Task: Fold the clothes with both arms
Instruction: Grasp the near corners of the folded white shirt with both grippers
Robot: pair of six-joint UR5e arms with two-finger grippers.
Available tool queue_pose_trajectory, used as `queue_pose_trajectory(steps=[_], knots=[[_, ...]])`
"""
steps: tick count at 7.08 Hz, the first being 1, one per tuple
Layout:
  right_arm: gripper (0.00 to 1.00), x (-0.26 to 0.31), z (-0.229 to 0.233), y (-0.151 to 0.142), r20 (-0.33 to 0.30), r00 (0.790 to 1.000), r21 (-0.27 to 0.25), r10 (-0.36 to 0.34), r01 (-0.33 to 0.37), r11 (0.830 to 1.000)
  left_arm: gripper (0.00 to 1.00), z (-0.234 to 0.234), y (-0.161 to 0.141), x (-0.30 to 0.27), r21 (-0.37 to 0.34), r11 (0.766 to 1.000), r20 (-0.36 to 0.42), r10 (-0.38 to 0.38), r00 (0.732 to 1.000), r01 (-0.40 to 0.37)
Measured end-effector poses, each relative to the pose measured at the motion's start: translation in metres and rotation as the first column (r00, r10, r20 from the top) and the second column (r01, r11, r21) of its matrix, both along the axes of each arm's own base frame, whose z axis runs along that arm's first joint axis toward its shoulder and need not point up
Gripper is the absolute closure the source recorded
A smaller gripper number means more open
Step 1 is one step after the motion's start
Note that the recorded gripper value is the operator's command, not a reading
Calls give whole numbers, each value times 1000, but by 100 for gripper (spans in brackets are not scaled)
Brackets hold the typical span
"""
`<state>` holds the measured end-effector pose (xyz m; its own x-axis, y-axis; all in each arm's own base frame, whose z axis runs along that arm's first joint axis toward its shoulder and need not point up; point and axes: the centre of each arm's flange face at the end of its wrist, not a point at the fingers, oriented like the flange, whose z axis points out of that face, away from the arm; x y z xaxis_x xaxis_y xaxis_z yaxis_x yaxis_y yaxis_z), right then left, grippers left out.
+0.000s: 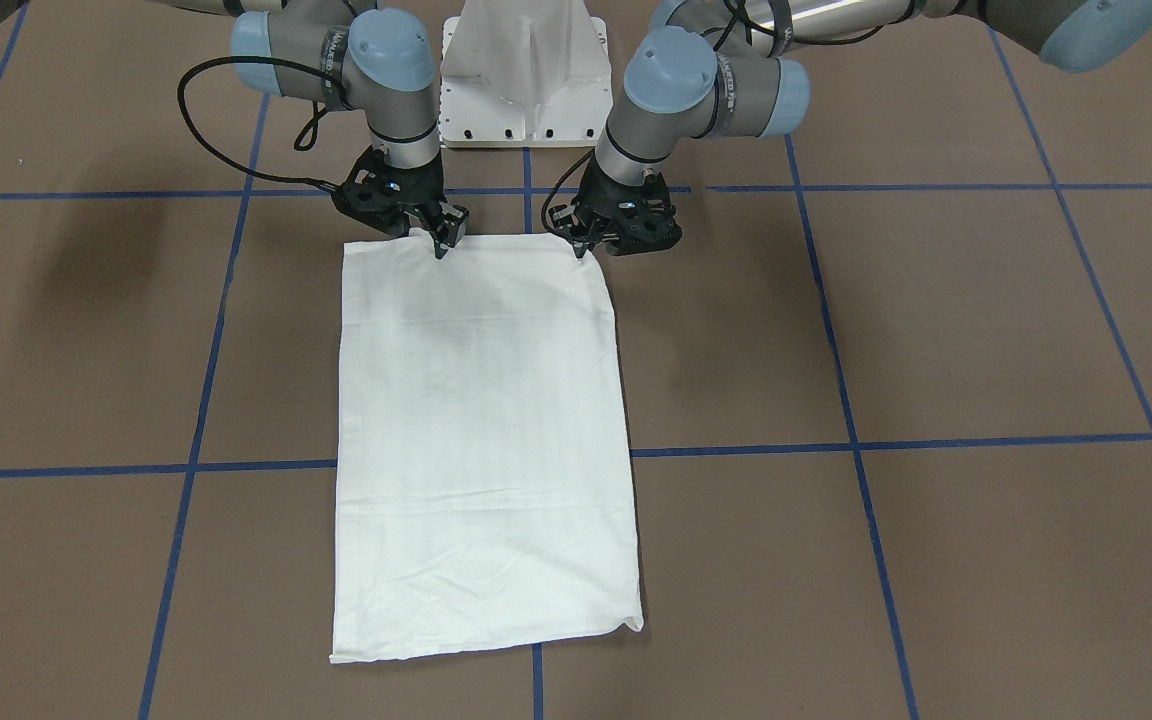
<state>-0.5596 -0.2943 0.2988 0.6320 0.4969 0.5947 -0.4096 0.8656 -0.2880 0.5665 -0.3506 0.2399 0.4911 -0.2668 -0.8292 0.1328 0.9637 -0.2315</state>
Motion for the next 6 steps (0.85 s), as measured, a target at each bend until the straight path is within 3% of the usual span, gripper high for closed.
queue_pose_trajectory(steps=[6], knots=[[100, 19, -23, 1, 55, 998, 12, 9, -10, 1000, 100, -5, 2, -6, 2, 1000, -9, 2, 1000, -2]])
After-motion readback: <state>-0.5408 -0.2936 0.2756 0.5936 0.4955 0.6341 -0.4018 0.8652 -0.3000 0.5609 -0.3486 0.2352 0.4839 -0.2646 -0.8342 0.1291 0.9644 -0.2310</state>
